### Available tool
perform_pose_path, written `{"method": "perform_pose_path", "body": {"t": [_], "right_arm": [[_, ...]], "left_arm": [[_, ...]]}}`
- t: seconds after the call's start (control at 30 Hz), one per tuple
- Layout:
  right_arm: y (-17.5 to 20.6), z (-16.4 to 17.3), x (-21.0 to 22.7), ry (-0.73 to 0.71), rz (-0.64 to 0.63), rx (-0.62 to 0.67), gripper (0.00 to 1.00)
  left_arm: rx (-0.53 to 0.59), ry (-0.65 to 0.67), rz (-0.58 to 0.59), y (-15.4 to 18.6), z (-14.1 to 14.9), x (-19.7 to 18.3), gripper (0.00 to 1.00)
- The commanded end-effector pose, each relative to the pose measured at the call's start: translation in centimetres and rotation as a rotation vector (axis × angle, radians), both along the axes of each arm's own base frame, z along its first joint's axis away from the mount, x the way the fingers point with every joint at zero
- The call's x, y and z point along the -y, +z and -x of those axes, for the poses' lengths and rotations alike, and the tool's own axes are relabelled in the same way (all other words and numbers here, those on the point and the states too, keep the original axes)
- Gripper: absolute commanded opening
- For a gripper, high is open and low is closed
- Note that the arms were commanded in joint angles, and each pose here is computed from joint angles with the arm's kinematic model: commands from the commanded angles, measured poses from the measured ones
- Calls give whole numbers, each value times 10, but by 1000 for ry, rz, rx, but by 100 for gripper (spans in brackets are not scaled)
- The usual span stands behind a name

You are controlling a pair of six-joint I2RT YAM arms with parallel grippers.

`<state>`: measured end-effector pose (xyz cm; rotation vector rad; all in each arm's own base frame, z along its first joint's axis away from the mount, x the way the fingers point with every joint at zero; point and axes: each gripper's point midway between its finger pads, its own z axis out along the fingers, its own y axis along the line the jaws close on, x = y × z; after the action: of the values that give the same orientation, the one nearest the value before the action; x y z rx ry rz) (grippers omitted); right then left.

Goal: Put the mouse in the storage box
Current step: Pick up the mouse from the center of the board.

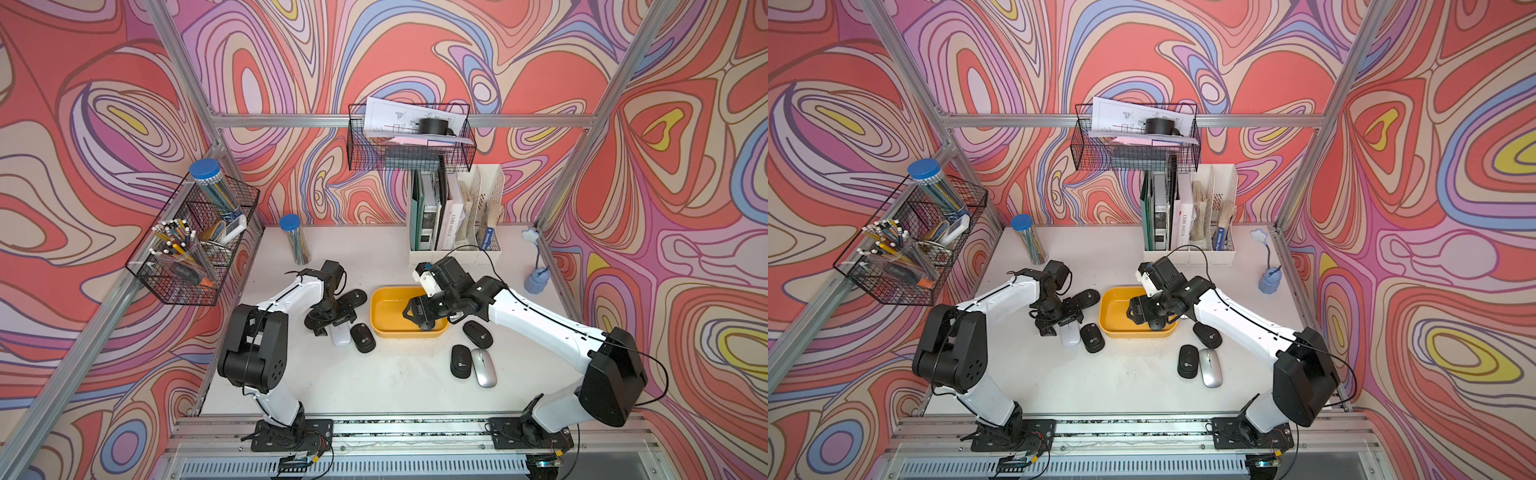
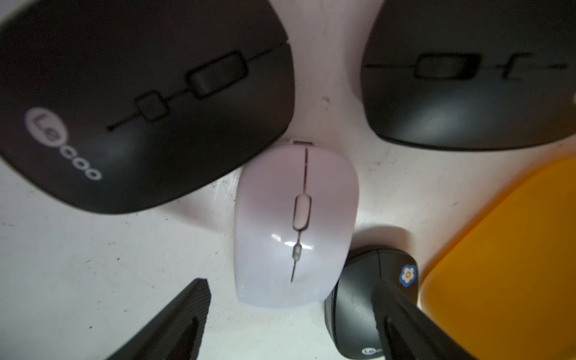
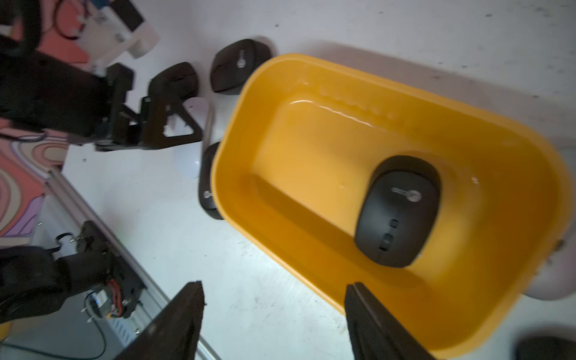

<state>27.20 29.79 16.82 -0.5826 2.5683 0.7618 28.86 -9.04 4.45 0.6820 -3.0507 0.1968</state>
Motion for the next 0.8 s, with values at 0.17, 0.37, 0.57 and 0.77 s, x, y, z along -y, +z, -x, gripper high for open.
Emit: {"method": "perform_pose_path", "body": {"t": [0.17,0.37,0.57,0.77], "right_arm": [[-2,-2,-53,22,-174,-86,70],[-4,-4,-56,25,-169,-74,70],[-6,-2,-50,16,-143,-67,70],[-8,-2,-45,6,-115,-54,70]], "left_arm": [[-6,-51,-54,-6,-5,-7,88],[9,-74,-97,-7,-7,-15,87],[33,-76,-70,-15,-15,-9,86],[15,-79,-50,-26,-14,-5,85]]}}
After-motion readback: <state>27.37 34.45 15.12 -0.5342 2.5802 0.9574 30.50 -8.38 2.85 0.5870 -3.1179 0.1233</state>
